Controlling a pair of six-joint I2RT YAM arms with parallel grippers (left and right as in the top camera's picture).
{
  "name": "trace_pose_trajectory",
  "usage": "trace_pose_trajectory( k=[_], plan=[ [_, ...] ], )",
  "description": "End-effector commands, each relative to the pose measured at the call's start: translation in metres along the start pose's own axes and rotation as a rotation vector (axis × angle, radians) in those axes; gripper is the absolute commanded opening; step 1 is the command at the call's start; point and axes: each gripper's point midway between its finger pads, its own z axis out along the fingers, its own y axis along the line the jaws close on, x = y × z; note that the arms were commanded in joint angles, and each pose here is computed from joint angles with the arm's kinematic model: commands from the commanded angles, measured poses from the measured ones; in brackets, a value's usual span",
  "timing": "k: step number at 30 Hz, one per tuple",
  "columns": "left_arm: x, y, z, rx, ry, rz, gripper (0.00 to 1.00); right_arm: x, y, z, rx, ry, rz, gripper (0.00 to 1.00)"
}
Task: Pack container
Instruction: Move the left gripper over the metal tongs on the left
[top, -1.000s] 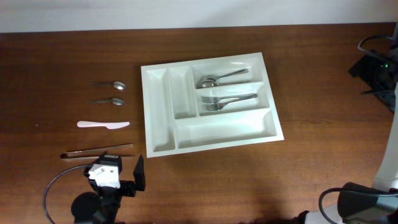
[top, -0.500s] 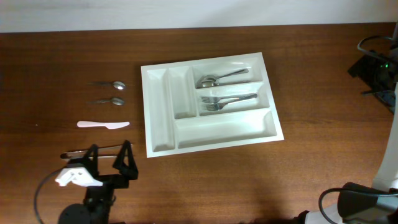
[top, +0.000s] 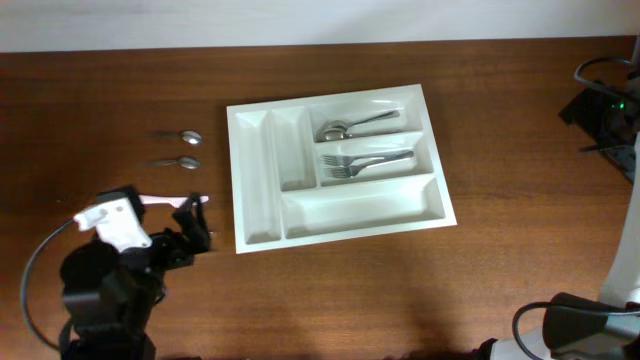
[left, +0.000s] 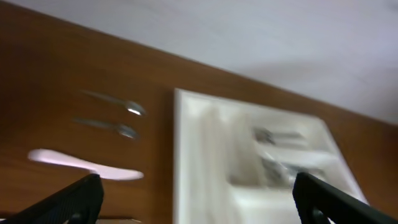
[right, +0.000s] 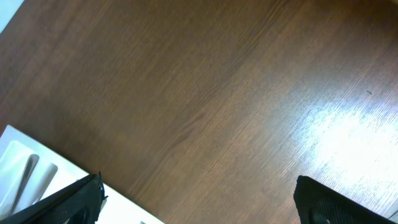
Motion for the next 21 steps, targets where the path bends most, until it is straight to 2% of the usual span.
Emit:
trace_pose_trajectory(
  k=[1, 2, 4, 5, 7, 9, 14, 16, 19, 21],
  plan=[
    [-0.003, -0.060, -0.013, 0.337, 0.030, 0.033, 0.99, -0.001, 0.000, 0.000, 0.000, -0.001, -0.007, 0.99],
    [-0.007, -0.066, -0.015, 0.369, 0.018, 0.041, 0.99, -0.001, 0.000, 0.000, -0.001, -0.001, -0.007, 0.99],
    [-0.010, -0.051, -0.009, 0.281, 0.004, 0.020, 0.99, -0.001, 0.000, 0.000, 0.000, -0.001, -0.007, 0.99],
    [-0.003, -0.011, 0.000, 0.055, 0.019, -0.141, 0.99, -0.001, 0.000, 0.000, 0.000, -0.001, -0.007, 0.99],
    [0.013, 0.040, -0.002, -0.238, 0.026, -0.341, 0.99, -0.001, 0.000, 0.000, 0.000, -0.001, -0.007, 0.99],
    [0.028, 0.075, -0.008, -0.448, 0.032, -0.415, 0.99, -0.001, 0.000, 0.000, 0.000, -0.001, -0.007, 0.99],
    [0.052, 0.083, 0.004, -0.502, 0.161, -0.414, 0.99, -0.001, 0.000, 0.000, 0.000, -0.001, -0.007, 0.99],
    [0.062, 0.075, 0.011, -0.463, 0.226, -0.427, 0.99, -0.001, 0.000, 0.000, 0.000, -0.001, -0.007, 0.99],
    [0.092, 0.048, 0.017, -0.333, 0.410, -0.481, 0.99, -0.001, 0.000, 0.000, 0.000, -0.001, -0.007, 0.99],
    [0.103, 0.049, 0.015, -0.351, 0.467, -0.490, 0.99, -0.001, 0.000, 0.000, 0.000, -0.001, -0.007, 0.99]
  ],
)
